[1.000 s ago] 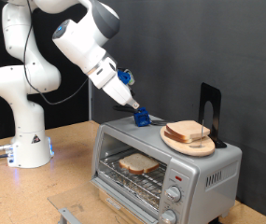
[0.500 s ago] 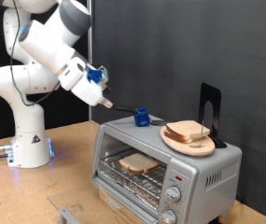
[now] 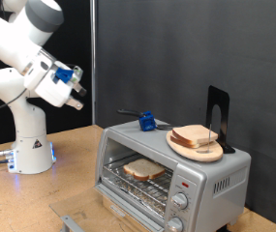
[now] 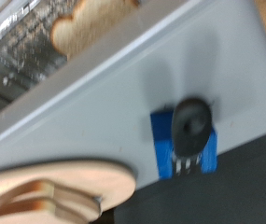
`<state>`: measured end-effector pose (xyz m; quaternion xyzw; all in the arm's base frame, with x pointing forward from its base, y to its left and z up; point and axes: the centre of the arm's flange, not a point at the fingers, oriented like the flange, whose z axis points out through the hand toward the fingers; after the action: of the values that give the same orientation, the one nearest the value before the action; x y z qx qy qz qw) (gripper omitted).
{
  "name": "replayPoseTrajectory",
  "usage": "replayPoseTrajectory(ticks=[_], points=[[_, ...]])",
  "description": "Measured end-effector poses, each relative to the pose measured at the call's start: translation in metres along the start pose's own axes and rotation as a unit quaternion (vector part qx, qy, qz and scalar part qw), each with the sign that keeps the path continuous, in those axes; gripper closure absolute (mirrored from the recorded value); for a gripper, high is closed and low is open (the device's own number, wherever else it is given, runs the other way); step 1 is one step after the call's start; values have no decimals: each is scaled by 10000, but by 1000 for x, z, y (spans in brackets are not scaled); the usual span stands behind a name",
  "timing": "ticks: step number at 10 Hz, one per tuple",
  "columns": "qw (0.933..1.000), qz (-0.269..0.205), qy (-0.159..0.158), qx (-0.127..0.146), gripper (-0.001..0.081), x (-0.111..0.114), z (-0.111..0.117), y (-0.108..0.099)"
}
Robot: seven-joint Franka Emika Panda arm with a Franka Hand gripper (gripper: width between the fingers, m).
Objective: Make a piece of toast with the oven
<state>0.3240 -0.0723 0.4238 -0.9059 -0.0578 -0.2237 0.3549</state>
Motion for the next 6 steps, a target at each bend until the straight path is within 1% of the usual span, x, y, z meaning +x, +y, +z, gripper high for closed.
replayPoseTrajectory(ticks=[1, 2, 3, 4, 5, 6], points=[[9999, -4, -102, -8, -2, -4, -3, 3], [10000, 7, -78, 2, -2, -3, -3, 3], [9995, 93, 286, 78, -2, 1, -3, 2], [9965, 356, 743, 161, -2, 2, -3, 4], [9913, 810, 1013, 208, -2, -1, -5, 7], [9845, 1394, 1036, 229, -2, -5, -8, 11]])
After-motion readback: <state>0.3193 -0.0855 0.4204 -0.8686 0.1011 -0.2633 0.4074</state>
